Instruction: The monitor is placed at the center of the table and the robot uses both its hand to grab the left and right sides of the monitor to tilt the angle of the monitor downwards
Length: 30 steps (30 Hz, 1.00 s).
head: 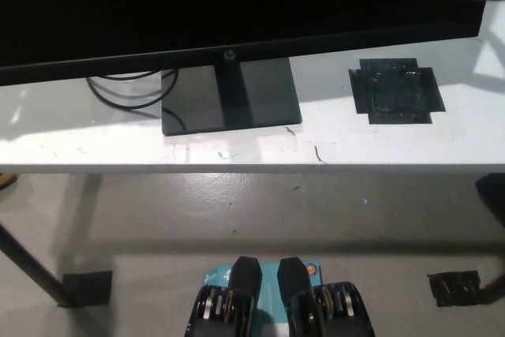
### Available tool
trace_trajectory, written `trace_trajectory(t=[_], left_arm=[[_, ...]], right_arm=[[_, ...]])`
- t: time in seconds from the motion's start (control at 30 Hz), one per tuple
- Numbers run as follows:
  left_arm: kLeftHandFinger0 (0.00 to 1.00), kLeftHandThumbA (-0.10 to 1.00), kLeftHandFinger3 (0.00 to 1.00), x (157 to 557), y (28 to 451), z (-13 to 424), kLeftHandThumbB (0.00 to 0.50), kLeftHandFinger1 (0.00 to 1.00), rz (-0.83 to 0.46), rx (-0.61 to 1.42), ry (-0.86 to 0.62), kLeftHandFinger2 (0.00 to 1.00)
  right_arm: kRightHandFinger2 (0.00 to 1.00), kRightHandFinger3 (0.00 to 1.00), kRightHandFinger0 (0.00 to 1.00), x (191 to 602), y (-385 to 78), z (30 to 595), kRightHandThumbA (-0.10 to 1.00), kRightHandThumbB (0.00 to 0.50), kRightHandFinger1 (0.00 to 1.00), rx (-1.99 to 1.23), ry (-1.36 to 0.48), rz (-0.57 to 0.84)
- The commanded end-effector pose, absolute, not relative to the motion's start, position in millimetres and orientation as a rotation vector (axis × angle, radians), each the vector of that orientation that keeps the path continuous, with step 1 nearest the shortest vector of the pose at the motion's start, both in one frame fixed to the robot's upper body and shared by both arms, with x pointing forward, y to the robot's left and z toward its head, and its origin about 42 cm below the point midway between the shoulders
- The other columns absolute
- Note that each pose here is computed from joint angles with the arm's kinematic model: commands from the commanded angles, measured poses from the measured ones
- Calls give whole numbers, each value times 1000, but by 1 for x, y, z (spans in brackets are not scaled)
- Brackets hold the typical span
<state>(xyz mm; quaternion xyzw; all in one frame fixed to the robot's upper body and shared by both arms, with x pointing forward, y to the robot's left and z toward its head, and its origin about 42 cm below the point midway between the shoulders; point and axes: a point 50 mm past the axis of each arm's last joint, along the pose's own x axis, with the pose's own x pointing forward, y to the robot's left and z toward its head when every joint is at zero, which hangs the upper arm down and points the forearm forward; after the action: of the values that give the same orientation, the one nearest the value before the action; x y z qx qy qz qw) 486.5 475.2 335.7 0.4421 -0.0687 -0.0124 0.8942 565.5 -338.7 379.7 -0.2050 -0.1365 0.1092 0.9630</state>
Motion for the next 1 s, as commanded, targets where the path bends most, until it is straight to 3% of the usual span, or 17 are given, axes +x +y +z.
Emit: trace_trajectory(t=[0.0,0.03,0.17,0.23,0.3,0.37,0.4,0.5,0.57,0.63,0.73,0.77,0.83,0.87,0.97], left_arm=[[1000,1000,1000,496,464,381,388,1000,-52,981,-236,1000],[1000,1000,1000,499,462,385,383,1000,-60,997,-238,1000],[1000,1000,1000,503,460,387,386,1000,-69,1011,-231,1000],[1000,1000,1000,507,456,388,412,1000,-81,1042,-235,1000],[1000,1000,1000,508,456,388,413,1000,-82,1045,-235,1000],[1000,965,1000,513,448,394,408,1000,-111,1156,-239,1000],[1000,956,1000,514,447,396,434,1000,-115,1206,-231,1000],[1000,926,1000,519,442,405,445,1000,-139,1397,-215,1000],[1000,922,1000,520,441,407,446,1000,-147,1448,-212,1000],[1000,778,1000,531,438,422,430,1000,-164,1766,-181,1000],[1000,763,1000,534,439,424,431,1000,-168,1802,-178,1000],[1000,791,1000,539,438,427,470,1000,-151,1950,-171,1000],[1000,738,1000,545,437,432,485,1000,-139,2072,-170,1000],[1000,776,1000,548,436,433,492,1000,-113,2138,-160,1000],[1000,783,1000,549,436,434,493,1000,-110,2151,-161,1000]], right_arm=[[1000,1000,1000,574,-323,441,1000,427,1000,-546,-294,332],[1000,1000,1000,576,-322,448,1000,400,1000,-564,-275,355],[1000,1000,1000,581,-312,454,964,398,1000,-566,-239,411],[1000,1000,1000,583,-301,458,912,447,1000,-605,-212,456],[1000,1000,1000,584,-301,458,911,447,1000,-608,-209,460],[1000,1000,1000,586,-290,460,766,438,1000,-665,-193,508],[1000,1000,1000,587,-287,459,675,421,1000,-671,-169,517],[1000,1000,1000,590,-279,457,587,436,1000,-754,-117,521],[1000,1000,1000,591,-277,457,579,436,1000,-786,-110,518],[1000,1000,1000,595,-267,451,538,498,1000,-915,-68,496],[1000,1000,1000,596,-265,449,530,500,1000,-930,-70,493],[1000,1000,1000,598,-258,445,566,500,1000,-1032,-97,452],[1000,1000,1000,600,-245,436,619,500,1000,-1202,-168,380],[1000,1000,1000,601,-240,433,602,500,1000,-1271,-212,341],[1000,1000,1000,601,-240,432,601,500,1000,-1280,-216,336]])
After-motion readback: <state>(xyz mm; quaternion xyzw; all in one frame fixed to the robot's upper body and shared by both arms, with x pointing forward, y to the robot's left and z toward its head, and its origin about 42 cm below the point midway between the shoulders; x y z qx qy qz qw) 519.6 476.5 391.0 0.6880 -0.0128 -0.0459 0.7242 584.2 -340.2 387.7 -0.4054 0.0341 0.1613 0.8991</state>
